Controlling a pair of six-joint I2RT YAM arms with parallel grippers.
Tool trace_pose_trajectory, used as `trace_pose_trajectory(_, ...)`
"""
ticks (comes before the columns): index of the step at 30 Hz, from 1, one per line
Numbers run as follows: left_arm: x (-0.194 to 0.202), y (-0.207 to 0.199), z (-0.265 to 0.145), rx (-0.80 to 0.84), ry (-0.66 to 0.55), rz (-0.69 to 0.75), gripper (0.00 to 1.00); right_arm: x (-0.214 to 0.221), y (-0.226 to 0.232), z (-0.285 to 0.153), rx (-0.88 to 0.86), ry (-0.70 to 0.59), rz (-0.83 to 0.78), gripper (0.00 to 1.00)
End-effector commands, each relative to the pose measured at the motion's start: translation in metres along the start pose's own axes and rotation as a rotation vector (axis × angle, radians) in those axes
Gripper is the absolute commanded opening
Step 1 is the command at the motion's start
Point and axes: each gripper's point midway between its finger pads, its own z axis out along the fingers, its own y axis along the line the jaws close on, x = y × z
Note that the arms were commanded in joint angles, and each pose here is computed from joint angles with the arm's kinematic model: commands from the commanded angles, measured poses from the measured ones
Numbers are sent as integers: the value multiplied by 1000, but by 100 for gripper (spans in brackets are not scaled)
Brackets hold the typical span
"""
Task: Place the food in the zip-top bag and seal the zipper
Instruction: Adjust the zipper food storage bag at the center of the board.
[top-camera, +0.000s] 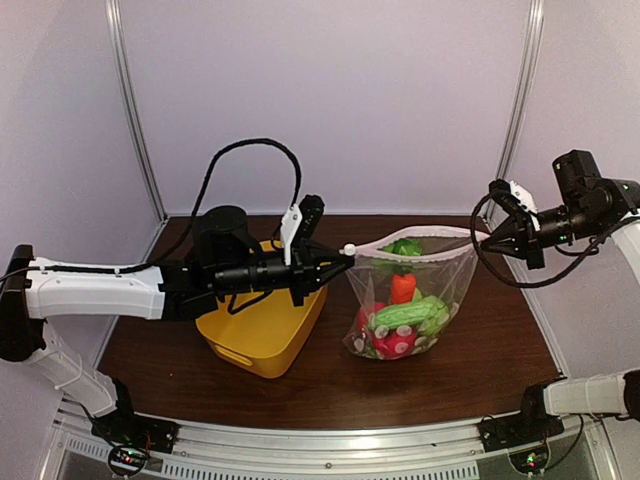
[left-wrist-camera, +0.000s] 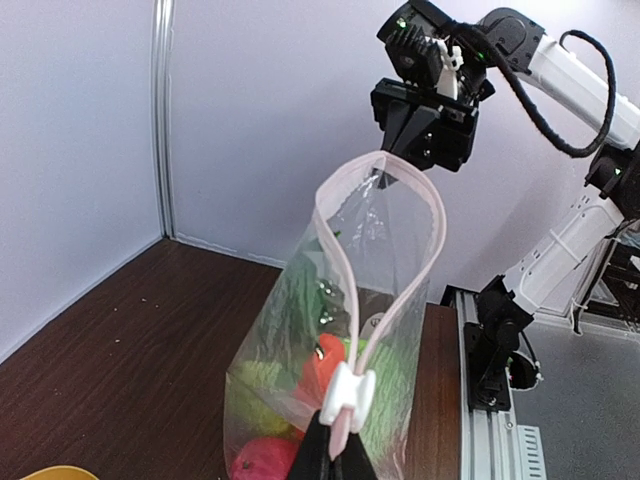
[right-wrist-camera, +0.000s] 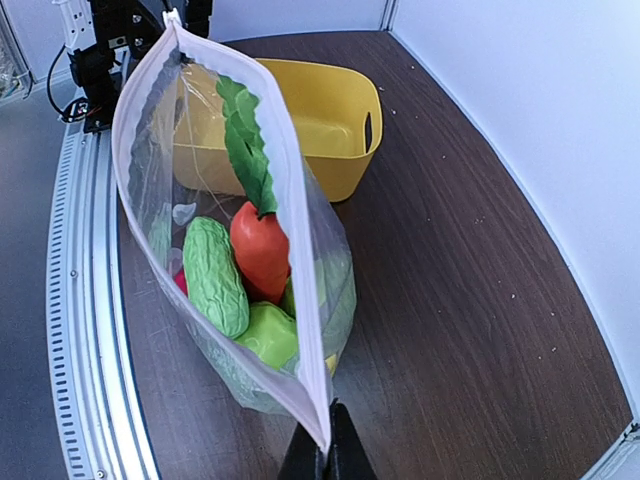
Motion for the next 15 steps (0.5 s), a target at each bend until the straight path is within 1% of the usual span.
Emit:
trace_pose_trajectory(1, -3, 8, -7, -48, -9, -19, 0, 4, -12, -1, 25, 62, 31, 0)
trace_pose_trajectory(6, -2, 17, -6, -103, -21, -72, 0, 17, -7, -5, 5, 149, -20, 0)
trace_pose_trajectory(11, 11, 12, 9, -89, -21, -92, 0, 21, -8, -6, 4, 177, -22, 0)
trace_pose_trajectory(15, 11, 7, 14, -72, -54, -108, 0, 23, -8, -5, -4, 187, -9, 1)
